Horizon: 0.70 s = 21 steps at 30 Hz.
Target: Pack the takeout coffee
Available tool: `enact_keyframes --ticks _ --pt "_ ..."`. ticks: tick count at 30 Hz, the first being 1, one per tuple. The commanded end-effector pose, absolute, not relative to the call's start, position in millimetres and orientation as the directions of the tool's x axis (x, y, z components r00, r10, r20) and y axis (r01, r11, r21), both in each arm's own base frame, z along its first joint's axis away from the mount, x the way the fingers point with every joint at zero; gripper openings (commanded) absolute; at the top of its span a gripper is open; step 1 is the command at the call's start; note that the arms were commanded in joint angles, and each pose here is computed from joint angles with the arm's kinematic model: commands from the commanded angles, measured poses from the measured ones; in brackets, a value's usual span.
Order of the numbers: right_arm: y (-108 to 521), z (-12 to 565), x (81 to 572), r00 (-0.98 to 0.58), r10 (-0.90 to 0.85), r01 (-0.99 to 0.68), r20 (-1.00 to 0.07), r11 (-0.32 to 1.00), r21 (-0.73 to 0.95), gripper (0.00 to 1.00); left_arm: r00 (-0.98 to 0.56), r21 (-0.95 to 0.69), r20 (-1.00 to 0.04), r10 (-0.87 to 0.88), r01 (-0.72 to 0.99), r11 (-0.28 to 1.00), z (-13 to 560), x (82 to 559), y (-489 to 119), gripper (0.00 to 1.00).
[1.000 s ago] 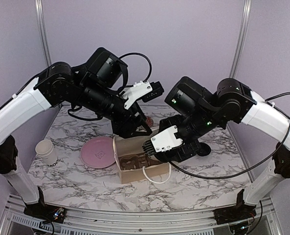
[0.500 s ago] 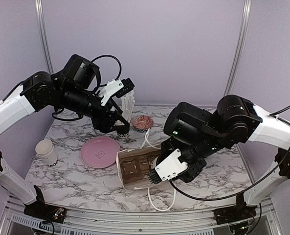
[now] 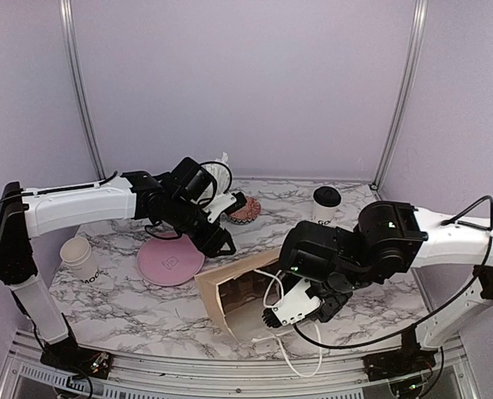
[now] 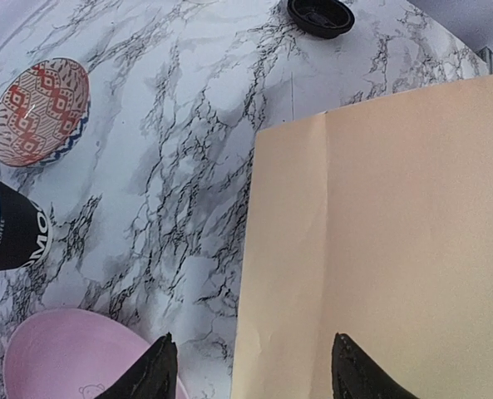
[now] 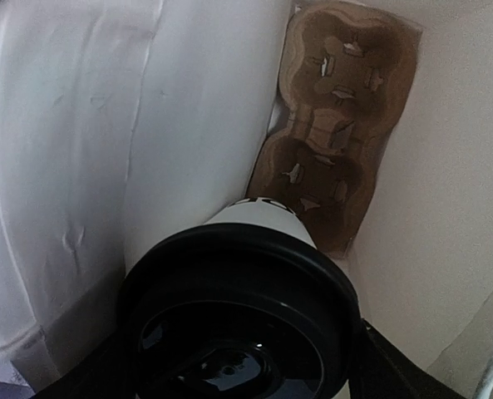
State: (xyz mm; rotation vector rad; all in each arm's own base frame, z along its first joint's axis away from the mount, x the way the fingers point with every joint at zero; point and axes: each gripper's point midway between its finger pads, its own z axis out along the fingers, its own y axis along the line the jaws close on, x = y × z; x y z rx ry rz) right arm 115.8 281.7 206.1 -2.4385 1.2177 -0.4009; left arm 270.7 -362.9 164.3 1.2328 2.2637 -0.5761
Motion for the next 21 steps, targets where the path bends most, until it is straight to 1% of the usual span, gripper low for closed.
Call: enact_keyframes --ticks 1,8,17,21 --pt "299.9 228.0 129.0 0.557 -0.830 -0.660 0.019 -0.457 -0.596 0.49 -0.454 -0.196 -0.675 0.582 0.870 0.452 177.3 273.7 -388.8 0.64" --pt "313.6 233.6 133.6 0.576 -0.817 -0.623 -0.023 -0.421 -0.659 0.47 -0.457 -0.205 -0.661 0.595 0.873 0.443 163.3 273.5 -391.4 0.64" --pt "316.9 212.9 134.3 0.603 -0.798 -0.595 -0.025 -0.428 -0.680 0.47 -0.467 -0.216 -0.641 0.610 0.872 0.440 150.2 272.9 -392.8 0.64" --pt "319.1 210.7 141.0 0.589 -0.807 -0.602 -0.039 -0.405 -0.689 0.47 -0.463 -0.216 -0.640 0.613 0.874 0.435 149.1 272.6 -393.4 0.64"
